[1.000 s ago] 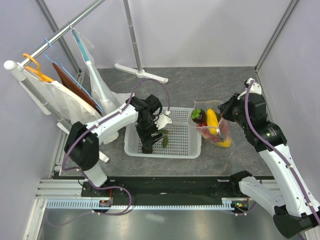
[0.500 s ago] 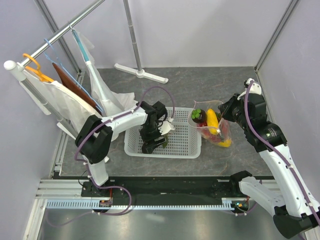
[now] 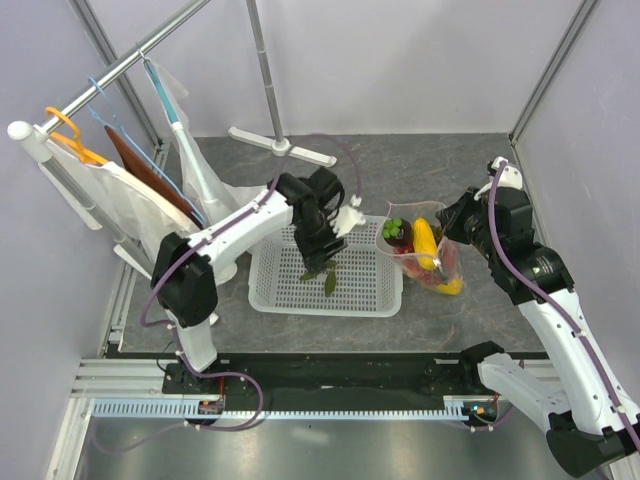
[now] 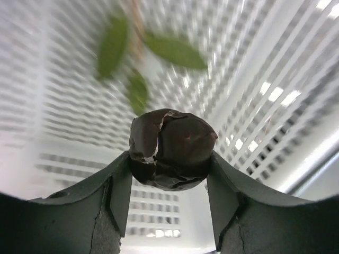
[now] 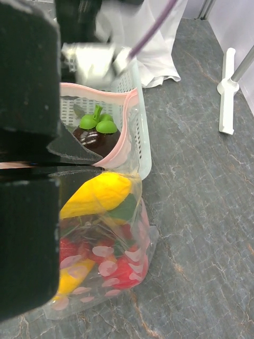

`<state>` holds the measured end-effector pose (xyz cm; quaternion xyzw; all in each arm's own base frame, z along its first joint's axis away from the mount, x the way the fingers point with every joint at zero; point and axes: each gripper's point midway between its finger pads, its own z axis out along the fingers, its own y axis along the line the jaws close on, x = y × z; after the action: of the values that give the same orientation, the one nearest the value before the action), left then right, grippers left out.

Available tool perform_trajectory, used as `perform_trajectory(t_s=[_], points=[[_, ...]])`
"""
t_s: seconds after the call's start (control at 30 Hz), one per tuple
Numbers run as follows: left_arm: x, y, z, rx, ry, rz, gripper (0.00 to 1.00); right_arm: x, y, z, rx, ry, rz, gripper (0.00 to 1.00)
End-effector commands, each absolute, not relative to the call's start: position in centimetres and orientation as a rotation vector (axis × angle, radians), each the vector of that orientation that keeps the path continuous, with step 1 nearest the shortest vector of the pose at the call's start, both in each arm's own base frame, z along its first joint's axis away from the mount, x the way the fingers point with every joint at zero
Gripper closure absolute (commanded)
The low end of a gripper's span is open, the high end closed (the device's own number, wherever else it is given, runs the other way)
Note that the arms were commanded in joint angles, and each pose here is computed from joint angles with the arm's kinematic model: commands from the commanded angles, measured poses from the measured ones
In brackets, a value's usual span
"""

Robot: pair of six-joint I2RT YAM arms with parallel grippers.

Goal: Place the food in the zip-top bag and seal the zipper
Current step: Pick up the fake fruit from the bin, then place the fake fruit in the zipper food storage bag.

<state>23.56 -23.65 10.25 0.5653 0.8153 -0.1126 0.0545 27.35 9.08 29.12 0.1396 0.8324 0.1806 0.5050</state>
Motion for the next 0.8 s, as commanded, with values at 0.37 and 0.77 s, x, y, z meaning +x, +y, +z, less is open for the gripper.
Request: perform_trajectory(t_s=[0.37,0.77], points=[[23.2,-42.1,37.9,1.442,1.514,-1.043,0.64,26.8,9.2,31.1,0.31,1.957,0.469,1.0],[25.3,-48.7,32.7,1.367,1.608,-1.037,0.63,26.6,8.3,31.8,0.358,1.938,0.447,1.0]])
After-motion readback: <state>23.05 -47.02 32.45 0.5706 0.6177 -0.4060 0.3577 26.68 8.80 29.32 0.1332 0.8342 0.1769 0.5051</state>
